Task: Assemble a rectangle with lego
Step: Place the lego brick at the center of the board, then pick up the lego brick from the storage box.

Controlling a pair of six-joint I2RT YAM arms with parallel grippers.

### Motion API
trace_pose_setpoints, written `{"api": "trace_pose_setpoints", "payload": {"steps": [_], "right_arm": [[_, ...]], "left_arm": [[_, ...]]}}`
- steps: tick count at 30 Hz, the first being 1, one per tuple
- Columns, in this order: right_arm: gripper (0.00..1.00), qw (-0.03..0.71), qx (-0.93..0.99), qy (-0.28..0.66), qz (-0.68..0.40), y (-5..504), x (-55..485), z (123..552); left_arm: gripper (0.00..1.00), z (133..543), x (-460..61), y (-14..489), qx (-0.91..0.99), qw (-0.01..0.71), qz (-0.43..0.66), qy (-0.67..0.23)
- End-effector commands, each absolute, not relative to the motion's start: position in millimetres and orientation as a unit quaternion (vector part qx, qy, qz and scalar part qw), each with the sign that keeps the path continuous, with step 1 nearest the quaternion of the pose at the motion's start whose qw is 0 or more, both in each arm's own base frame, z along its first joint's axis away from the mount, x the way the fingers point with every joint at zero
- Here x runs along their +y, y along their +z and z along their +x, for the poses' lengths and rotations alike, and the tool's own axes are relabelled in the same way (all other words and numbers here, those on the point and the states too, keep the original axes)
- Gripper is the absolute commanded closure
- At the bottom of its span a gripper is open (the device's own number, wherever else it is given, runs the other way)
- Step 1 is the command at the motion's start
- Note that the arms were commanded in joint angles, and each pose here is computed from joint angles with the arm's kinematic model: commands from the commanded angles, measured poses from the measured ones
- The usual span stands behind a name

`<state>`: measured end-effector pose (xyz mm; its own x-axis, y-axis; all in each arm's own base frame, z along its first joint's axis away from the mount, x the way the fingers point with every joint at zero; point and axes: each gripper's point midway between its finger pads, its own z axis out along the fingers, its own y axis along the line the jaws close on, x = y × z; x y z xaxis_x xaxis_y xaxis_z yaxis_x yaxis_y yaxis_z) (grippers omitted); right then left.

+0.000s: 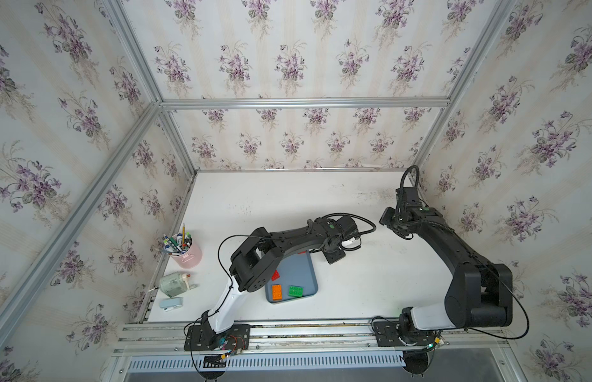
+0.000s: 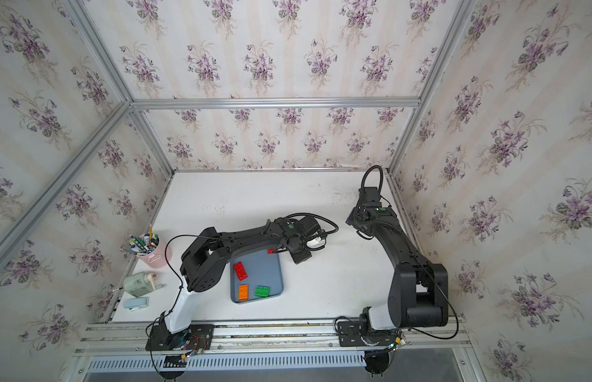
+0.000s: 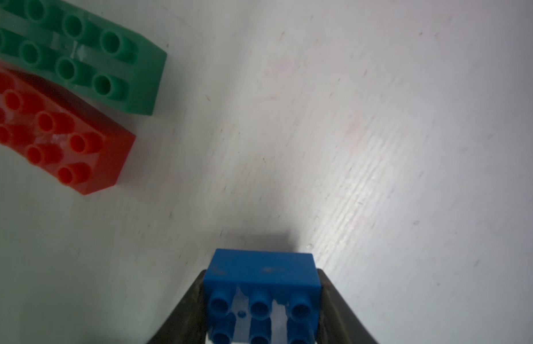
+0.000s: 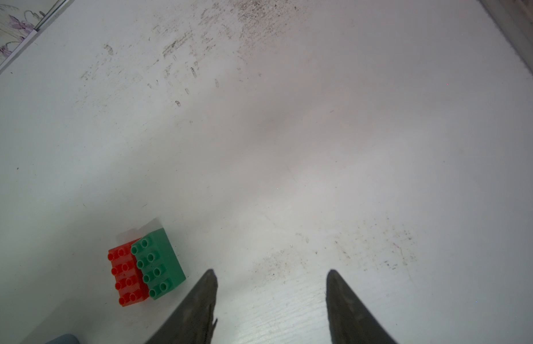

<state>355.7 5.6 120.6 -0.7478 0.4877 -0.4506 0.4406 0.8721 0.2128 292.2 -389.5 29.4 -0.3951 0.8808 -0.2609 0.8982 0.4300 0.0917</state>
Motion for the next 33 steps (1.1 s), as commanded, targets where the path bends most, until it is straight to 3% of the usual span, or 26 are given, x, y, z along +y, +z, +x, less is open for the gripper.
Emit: {"api": "trace_pose_setpoints", "payload": {"steps": [1,8,13,18,23,26,29,33], "right_arm": [[0.41,0.264,0.93,0.046,0.25,125.9,2.7,358.0],[0.41,0.268,0.928,0.046,0.254,128.6,-1.6,356.1],[0.41,0.266,0.929,0.048,0.254,127.4,-0.7,356.4],[0.41,0.269,0.928,0.055,0.251,130.4,1.1,357.1],[0.41,0.275,0.93,0.075,0.231,136.0,10.1,359.3],[0.41,0.277,0.938,0.072,0.196,136.8,26.6,360.2],[0.41,0.278,0.947,0.042,0.154,137.9,51.0,362.2],[0.41,0.268,0.952,0.065,0.129,133.7,78.6,367.1]], "left_arm": [[0.48,298.6,-391.8,19.3,0.822,0.135,0.554,-0.014],[0.46,298.4,-394.4,13.6,0.817,0.133,0.561,-0.004],[0.28,297.6,-395.3,22.3,0.814,0.145,0.562,-0.008],[0.21,310.3,-393.2,54.2,0.82,0.201,0.536,-0.003],[0.09,337.9,-360.1,129.7,0.848,0.308,0.432,-0.005],[0.0,342.5,-320.7,164.6,0.879,0.332,0.342,-0.016],[0.0,339.0,-280.1,175.2,0.922,0.305,0.236,-0.03],[0.0,326.3,-222.6,149.5,0.97,0.231,0.068,-0.021]]}}
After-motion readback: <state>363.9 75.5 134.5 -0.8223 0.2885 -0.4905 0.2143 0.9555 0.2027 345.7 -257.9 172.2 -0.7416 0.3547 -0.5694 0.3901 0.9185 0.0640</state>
